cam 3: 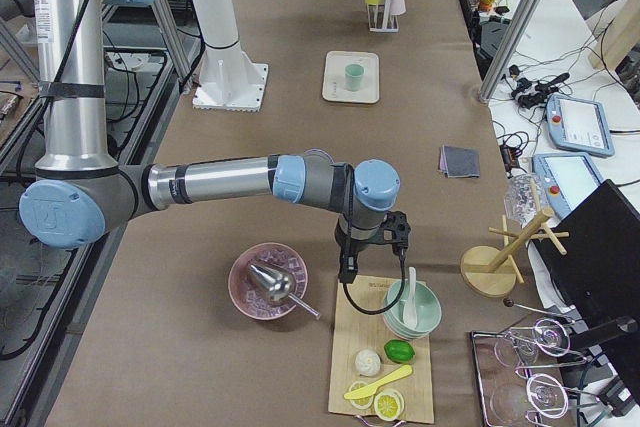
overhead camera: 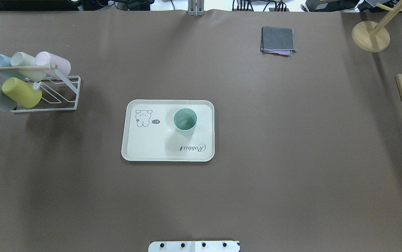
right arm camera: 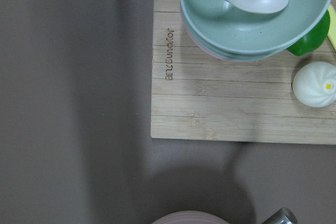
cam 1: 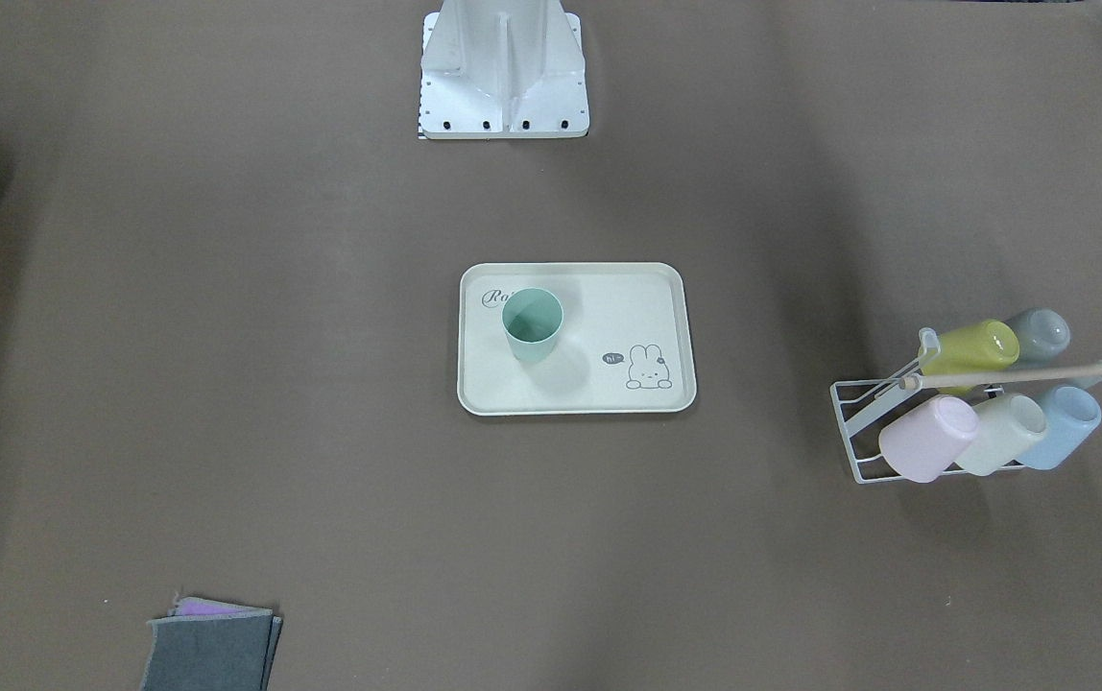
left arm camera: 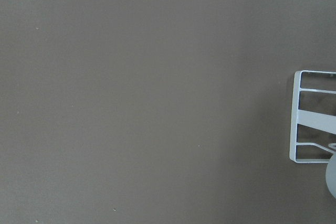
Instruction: Pick up and place green cup on tray
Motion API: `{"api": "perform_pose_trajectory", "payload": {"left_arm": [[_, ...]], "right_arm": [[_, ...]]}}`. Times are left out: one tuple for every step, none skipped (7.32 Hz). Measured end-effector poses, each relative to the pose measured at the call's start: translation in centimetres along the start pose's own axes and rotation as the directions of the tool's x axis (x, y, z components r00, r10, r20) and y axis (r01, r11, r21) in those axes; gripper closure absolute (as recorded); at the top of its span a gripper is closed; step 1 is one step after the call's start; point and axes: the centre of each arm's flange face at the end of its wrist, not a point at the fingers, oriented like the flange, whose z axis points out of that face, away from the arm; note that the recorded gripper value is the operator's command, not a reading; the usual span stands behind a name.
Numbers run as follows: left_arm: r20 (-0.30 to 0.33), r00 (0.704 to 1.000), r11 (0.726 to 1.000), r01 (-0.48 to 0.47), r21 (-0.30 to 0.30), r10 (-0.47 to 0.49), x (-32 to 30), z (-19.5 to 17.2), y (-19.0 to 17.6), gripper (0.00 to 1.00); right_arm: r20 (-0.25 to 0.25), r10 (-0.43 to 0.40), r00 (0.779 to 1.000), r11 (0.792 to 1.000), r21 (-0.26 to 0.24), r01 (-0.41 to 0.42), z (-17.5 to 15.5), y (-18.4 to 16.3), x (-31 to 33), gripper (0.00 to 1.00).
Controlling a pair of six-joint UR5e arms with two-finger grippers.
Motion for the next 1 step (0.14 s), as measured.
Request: {"api": "perform_pose_trajectory", "payload": {"left_arm": [[0.005,1.0,1.0,0.0,0.0,0.0,-0.1,0.05,0.05,0.02]], "right_arm": [[0.0,0.0,1.0,1.0,0.0,0.0,0.01,0.01,0.01,0.0]]}}
